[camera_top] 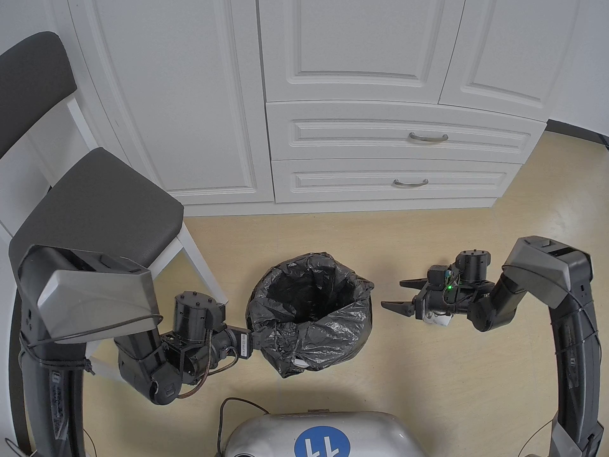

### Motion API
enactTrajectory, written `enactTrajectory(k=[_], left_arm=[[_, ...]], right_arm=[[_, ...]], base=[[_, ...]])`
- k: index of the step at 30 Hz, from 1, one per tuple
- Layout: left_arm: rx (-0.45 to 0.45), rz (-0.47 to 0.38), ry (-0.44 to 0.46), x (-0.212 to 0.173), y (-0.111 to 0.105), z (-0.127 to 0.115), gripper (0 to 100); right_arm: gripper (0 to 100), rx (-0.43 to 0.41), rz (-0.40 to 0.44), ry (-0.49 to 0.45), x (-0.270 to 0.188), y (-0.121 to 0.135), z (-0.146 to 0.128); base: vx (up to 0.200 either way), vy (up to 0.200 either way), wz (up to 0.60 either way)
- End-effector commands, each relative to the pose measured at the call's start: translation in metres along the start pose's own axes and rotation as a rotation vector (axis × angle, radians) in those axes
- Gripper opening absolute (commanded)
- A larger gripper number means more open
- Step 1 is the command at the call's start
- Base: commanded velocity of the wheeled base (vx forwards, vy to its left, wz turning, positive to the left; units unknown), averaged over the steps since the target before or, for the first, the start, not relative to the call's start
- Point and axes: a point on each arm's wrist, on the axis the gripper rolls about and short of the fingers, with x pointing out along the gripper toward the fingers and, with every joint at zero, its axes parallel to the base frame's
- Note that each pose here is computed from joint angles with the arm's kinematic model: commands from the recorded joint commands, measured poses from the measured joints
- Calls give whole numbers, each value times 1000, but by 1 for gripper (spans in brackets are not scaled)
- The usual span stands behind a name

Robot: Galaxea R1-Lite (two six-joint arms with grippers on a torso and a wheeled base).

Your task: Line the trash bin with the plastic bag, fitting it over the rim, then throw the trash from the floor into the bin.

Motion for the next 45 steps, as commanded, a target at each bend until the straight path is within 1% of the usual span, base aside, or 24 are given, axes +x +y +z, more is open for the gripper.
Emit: enactTrajectory(k=[1,3,4,5,6,8,10,12,13,14,15,16,18,19,21,23,25,26,31,33,34,40,44,45], left_arm=[[46,-108,-55,-62,-18,22,100],[45,-113,-60,-66,-17,23,100],[43,-131,-72,-73,-17,27,100],[44,-134,-72,-73,-17,27,100],[38,-164,-87,-80,-14,32,100],[32,-192,-115,-87,-11,39,100],[28,-240,-154,-102,-8,49,100],[31,-279,-182,-115,-8,54,100],[31,-286,-192,-117,-8,56,100],[30,-305,-228,-128,-5,63,100],[30,-305,-228,-128,-5,63,100],[30,-331,-260,-139,-1,69,100],[32,-348,-281,-145,0,73,100],[31,-353,-305,-150,3,77,100],[28,-347,-331,-155,9,82,100],[25,-332,-355,-160,13,85,100],[23,-323,-369,-162,16,88,100],[22,-320,-377,-163,17,89,100],[22,-319,-376,-164,17,89,100],[22,-319,-376,-164,17,89,100],[22,-320,-377,-164,17,89,100],[22,-320,-377,-164,17,89,100],[22,-319,-371,-162,17,88,100],[22,-319,-371,-162,17,88,100]], right_arm=[[100,-81,-149,-87,-42,50,75],[100,-89,-168,-91,-46,57,82],[100,-102,-207,-98,-47,67,92],[100,-103,-214,-99,-47,68,93],[100,-110,-275,-93,-43,79,100],[100,-115,-319,-84,-39,88,107],[100,-129,-364,-74,-28,106,121],[100,-135,-380,-54,-17,123,132],[100,-136,-385,-52,-15,126,134],[100,-141,-400,-27,-3,139,142],[100,-141,-400,-27,-3,139,142],[100,-149,-415,11,12,159,150],[100,-151,-425,39,22,173,155],[100,-151,-437,81,33,189,158],[100,-130,-451,138,49,210,158],[100,-89,-465,193,66,230,160],[100,-55,-476,234,77,239,161],[100,-25,-490,280,88,244,162],[100,82,-558,364,122,243,160],[100,111,-574,452,133,242,140],[0,110,-577,475,135,241,133],[0,117,-570,497,147,238,112],[0,126,-564,448,163,233,96],[0,126,-564,448,163,233,96]], base=[[0,0,0],[0,0,0],[0,0,0],[0,0,0],[0,0,0],[0,0,0],[0,0,0],[0,0,0],[0,0,0],[0,0,0],[0,0,0],[0,0,0],[0,0,0],[0,0,0],[0,0,0],[0,0,0],[0,0,0],[0,0,0],[0,0,0],[0,0,0],[0,0,0],[0,0,0],[0,0,0],[0,0,0]])
